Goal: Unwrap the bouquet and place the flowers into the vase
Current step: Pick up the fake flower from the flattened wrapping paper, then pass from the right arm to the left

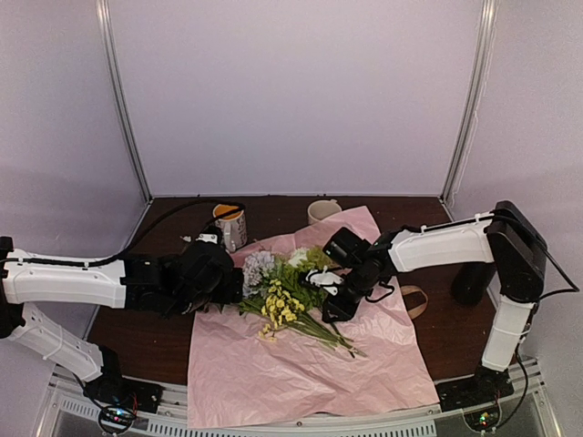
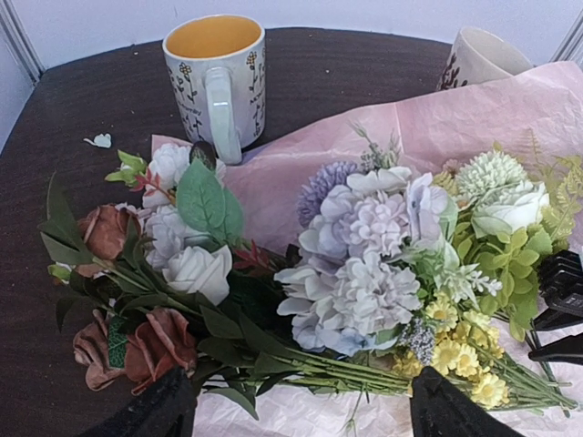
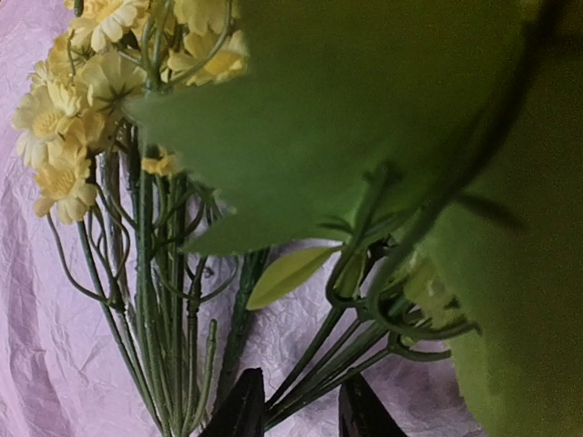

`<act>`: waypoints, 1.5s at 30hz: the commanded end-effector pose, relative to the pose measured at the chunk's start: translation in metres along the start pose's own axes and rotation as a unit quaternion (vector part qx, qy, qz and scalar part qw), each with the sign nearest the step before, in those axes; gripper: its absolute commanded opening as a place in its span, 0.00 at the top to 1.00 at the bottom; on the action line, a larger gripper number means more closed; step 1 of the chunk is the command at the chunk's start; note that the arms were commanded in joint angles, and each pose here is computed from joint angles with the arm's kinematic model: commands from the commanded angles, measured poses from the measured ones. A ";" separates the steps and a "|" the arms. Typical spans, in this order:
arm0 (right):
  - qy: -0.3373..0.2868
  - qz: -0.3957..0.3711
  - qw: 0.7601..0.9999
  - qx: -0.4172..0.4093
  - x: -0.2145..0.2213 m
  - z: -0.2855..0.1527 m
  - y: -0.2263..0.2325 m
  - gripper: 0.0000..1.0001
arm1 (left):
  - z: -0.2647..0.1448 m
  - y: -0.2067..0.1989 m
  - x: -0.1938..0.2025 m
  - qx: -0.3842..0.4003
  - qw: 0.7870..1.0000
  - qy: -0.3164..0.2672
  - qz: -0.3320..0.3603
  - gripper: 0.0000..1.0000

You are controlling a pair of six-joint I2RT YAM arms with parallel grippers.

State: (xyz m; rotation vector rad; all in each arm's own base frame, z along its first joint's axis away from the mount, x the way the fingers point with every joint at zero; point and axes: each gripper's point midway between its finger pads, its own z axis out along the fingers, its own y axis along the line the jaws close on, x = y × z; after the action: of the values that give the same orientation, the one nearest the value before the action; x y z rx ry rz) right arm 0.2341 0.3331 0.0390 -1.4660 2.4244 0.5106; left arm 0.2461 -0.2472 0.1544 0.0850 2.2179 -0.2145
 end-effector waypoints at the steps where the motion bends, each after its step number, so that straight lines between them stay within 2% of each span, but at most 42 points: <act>1: -0.019 0.031 0.999 -0.005 -0.012 -0.003 -0.006 0.76 | -0.002 0.001 -0.008 0.001 1.000 -0.014 -0.014 0.16; 7: -0.074 0.074 0.994 -0.015 -0.029 -0.043 -0.026 1.00 | -0.001 -0.001 -0.010 0.001 1.000 -0.014 -0.006 0.16; 15: -0.185 0.084 0.977 -0.070 -0.060 -0.124 -0.016 1.00 | 0.007 -0.021 -0.013 0.022 1.000 -0.013 0.013 0.16; 20: -0.244 0.070 0.961 -0.106 -0.079 -0.160 0.001 1.00 | 0.005 -0.043 -0.024 0.071 0.997 -0.028 0.021 0.16; 26: -0.312 0.049 0.939 -0.135 -0.102 -0.199 0.015 1.00 | -0.003 -0.074 -0.034 0.147 0.986 -0.046 0.056 0.22; 29: -0.348 0.048 0.922 -0.163 -0.122 -0.221 0.022 1.00 | -0.015 -0.096 -0.044 0.212 0.971 -0.082 0.070 0.24; 35: -0.402 0.049 0.889 -0.214 -0.160 -0.259 0.030 1.00 | -0.052 -0.139 -0.079 0.322 0.923 -0.194 0.078 0.29; 40: -0.461 0.056 0.849 -0.252 -0.192 -0.294 0.033 1.00 | -0.064 -0.166 -0.103 0.365 0.894 -0.251 0.072 0.33; 45: -0.493 0.067 0.820 -0.284 -0.213 -0.315 0.032 1.00 | -0.071 -0.178 -0.121 0.383 0.876 -0.290 0.045 0.33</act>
State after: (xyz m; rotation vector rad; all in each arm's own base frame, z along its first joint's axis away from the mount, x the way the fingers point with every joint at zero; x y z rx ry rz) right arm 0.2854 0.3787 0.3685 -0.8412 1.7001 1.5342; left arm 0.2435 -0.3940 0.2573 0.5356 1.6287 -0.8197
